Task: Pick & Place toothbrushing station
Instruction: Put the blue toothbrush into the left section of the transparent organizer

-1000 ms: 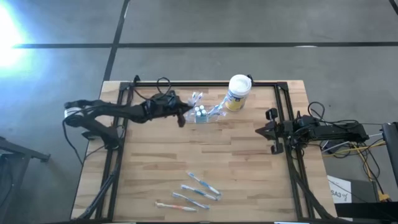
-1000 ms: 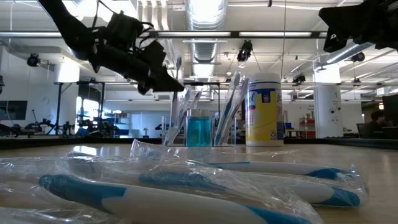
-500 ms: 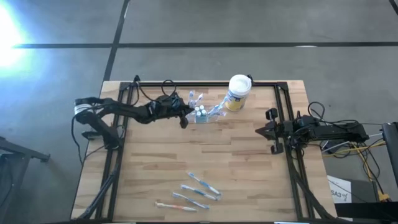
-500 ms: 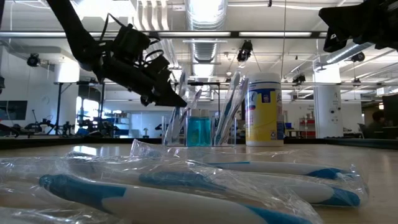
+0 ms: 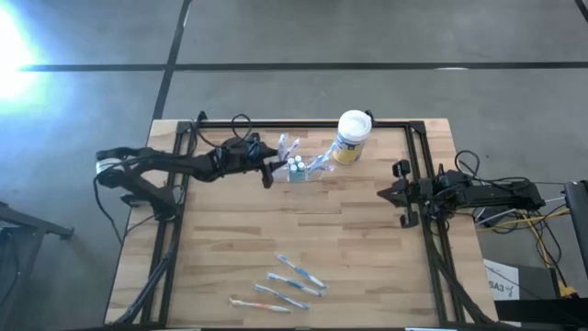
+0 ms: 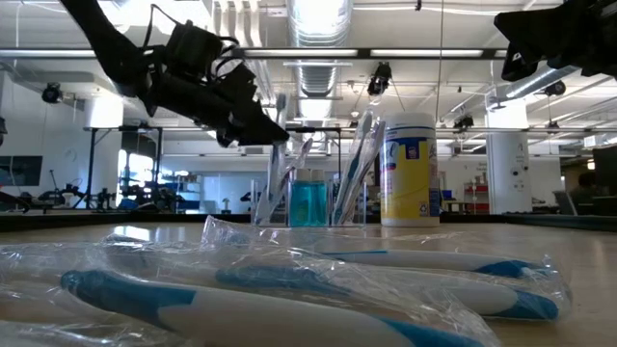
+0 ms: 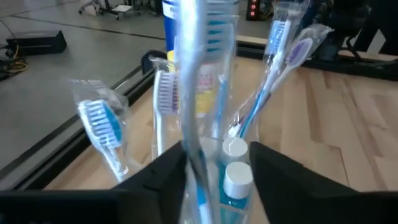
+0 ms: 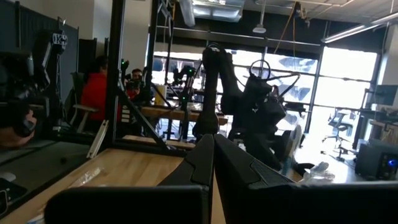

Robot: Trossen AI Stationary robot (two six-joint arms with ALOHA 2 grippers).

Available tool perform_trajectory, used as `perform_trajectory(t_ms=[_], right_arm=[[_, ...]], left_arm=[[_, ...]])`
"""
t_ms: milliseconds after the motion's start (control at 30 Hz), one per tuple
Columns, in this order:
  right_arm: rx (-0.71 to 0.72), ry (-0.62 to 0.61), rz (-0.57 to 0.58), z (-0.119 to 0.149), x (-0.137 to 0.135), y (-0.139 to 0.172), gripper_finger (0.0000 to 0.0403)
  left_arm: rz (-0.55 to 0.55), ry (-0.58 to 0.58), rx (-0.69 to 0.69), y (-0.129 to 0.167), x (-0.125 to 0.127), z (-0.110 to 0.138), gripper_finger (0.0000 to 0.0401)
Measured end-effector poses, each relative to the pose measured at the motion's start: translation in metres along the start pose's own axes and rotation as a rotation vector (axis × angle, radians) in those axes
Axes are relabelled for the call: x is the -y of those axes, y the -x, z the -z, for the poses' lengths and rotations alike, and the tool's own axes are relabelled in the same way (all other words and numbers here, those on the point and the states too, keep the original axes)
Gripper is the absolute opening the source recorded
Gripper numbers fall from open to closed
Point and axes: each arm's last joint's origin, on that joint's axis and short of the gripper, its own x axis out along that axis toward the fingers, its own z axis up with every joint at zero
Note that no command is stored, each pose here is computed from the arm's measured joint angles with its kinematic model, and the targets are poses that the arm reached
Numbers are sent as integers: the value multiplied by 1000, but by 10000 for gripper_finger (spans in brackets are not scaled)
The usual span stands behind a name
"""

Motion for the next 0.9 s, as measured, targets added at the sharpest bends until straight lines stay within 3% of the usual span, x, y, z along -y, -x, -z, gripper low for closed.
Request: perform_trajectory(t_ms=[200,333,633,900], right_arm=[[-2,-3,0,0,0,0,8],[-3,-3,0,1,0,0,8],[-10,-3,-1,1,0,-1,8],[-11,-4,-1,2,0,-1,8]], left_arm=[[-23,-6,36,12,0,-13,258],[-23,-9,78,24,0,-25,288],[-13,-17,169,69,3,-56,296],[75,-27,213,127,11,-72,291]])
